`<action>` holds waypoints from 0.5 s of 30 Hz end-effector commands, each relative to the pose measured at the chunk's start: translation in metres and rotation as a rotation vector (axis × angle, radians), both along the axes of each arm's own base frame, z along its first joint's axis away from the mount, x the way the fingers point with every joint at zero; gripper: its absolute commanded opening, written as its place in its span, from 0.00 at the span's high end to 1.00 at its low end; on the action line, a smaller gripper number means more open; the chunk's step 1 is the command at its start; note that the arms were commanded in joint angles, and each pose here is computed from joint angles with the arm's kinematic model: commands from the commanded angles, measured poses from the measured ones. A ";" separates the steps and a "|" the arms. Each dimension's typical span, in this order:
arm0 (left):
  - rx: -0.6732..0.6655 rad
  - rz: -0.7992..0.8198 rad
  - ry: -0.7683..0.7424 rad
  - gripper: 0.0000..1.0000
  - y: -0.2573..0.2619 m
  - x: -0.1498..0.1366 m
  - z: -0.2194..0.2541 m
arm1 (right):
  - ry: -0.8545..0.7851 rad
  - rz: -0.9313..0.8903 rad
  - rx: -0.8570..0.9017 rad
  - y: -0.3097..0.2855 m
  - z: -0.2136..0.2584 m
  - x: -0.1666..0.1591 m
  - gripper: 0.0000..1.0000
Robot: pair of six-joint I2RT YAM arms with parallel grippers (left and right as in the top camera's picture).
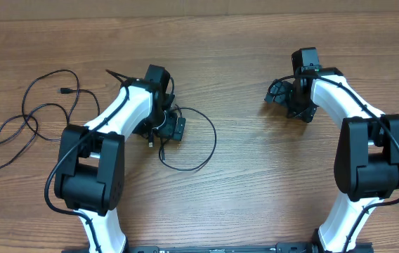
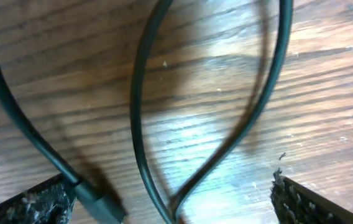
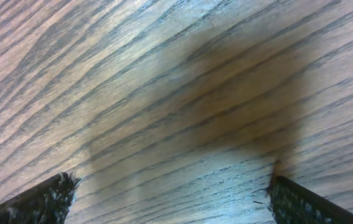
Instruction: Untangle cables
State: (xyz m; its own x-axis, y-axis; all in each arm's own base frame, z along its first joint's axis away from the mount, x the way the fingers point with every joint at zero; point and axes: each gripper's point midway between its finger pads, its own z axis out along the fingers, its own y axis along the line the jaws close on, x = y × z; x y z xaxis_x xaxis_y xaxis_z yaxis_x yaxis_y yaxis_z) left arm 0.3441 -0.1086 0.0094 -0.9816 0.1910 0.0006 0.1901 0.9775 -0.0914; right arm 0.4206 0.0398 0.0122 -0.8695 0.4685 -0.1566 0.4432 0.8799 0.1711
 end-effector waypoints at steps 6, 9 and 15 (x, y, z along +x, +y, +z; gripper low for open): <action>-0.025 -0.056 0.024 0.00 -0.007 -0.005 0.000 | -0.029 0.001 -0.004 0.001 0.011 0.002 0.00; 0.010 -0.055 0.033 0.00 0.001 -0.011 -0.009 | -0.029 0.001 -0.003 0.001 0.011 0.002 0.00; 0.033 -0.055 0.001 0.00 0.007 -0.014 -0.030 | -0.029 0.001 -0.003 0.001 0.011 0.002 0.00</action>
